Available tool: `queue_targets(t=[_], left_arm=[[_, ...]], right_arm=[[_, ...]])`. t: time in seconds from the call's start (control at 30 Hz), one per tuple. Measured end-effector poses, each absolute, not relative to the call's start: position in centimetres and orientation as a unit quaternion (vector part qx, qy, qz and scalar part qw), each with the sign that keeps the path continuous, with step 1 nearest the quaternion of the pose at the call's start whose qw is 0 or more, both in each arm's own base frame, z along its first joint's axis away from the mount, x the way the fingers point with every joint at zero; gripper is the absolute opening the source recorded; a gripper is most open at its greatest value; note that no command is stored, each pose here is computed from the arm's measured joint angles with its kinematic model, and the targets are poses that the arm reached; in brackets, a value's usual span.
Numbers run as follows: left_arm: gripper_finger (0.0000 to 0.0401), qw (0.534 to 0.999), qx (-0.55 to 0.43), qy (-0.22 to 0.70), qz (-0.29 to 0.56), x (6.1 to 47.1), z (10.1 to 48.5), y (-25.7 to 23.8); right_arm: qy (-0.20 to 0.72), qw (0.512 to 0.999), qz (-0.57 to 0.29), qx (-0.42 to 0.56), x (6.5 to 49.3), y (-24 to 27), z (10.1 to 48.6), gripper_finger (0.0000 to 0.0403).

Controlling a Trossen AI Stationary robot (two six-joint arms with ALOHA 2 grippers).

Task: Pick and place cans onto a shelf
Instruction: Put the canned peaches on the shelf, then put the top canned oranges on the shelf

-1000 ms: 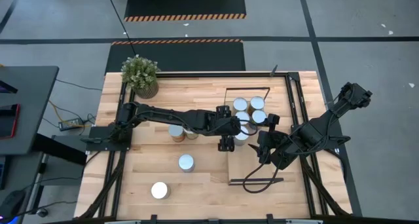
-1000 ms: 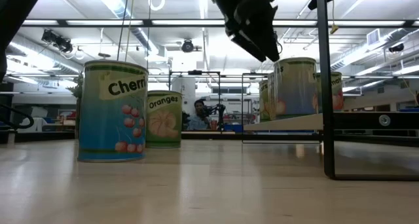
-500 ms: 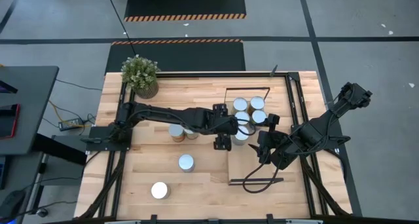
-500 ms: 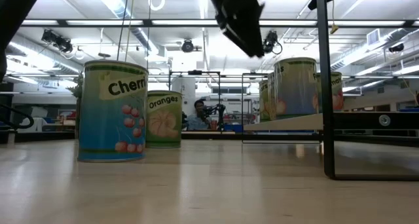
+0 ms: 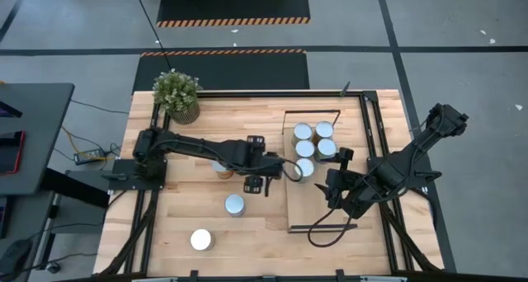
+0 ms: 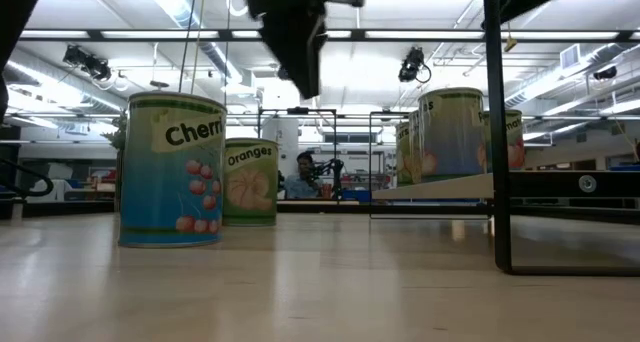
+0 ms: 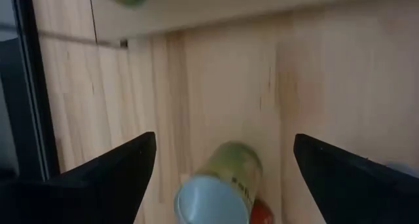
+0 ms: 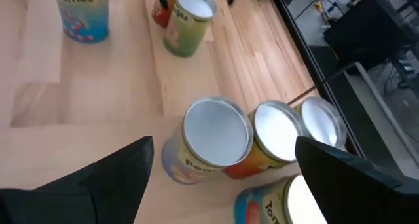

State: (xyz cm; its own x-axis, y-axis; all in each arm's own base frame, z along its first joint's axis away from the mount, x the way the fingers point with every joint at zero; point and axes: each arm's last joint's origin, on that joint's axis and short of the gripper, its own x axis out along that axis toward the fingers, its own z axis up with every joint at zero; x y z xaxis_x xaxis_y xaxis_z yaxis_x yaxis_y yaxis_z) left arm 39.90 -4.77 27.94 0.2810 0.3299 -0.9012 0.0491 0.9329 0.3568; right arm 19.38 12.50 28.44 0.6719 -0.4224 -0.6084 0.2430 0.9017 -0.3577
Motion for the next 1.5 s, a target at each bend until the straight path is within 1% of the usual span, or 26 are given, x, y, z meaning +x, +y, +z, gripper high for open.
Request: queue_targets(t=[0.13, 0.27, 0.53, 0.67, 0.9, 1.03, 1.17, 1.37, 1.5], left_arm=[[0.0350, 0.786, 0.159, 0.588, 0.104, 38.0, 27.5, -4.6], [0.0338, 0.807, 0.143, 0.561, 0.113, 35.7, 28.5, -4.3], [0.0330, 0.838, 0.107, 0.520, 0.128, 31.6, 28.9, -3.6], [0.0329, 0.841, 0.091, 0.516, 0.135, 30.1, 28.5, -3.2], [0.0329, 0.831, 0.061, 0.530, 0.157, 27.8, 27.2, -2.0], [0.0330, 0.828, 0.029, 0.534, 0.168, 27.0, 26.0, -1.2], [0.0330, 0.840, -0.012, 0.520, 0.155, 27.2, 24.9, -0.7], [0.0330, 0.842, -0.017, 0.519, 0.143, 27.7, 24.4, 0.1], [0.0335, 0.846, -0.035, 0.518, 0.122, 28.0, 24.2, 0.5]], right_arm=[[0.363, 0.903, -0.184, -0.135, 19.9, 12.3, 26.9, 0.0379], [0.365, 0.900, -0.184, -0.152, 21.0, 11.9, 26.1, 0.0379], [0.413, 0.875, -0.179, -0.179, 23.2, 10.7, 24.5, 0.0379], [0.425, 0.865, -0.181, -0.194, 23.7, 10.4, 24.0, 0.0379], [0.437, 0.855, -0.201, -0.193, 24.0, 9.3, 23.8, 0.0379], [0.439, 0.855, -0.200, -0.189, 24.1, 9.1, 23.8, 0.0379], [0.426, 0.867, -0.186, -0.181, 24.3, 9.8, 24.8, 0.0379], [0.406, 0.881, -0.166, -0.180, 24.3, 11.1, 26.4, 0.0379], [0.401, 0.884, -0.159, -0.180, 24.2, 11.5, 26.7, 0.0379]])
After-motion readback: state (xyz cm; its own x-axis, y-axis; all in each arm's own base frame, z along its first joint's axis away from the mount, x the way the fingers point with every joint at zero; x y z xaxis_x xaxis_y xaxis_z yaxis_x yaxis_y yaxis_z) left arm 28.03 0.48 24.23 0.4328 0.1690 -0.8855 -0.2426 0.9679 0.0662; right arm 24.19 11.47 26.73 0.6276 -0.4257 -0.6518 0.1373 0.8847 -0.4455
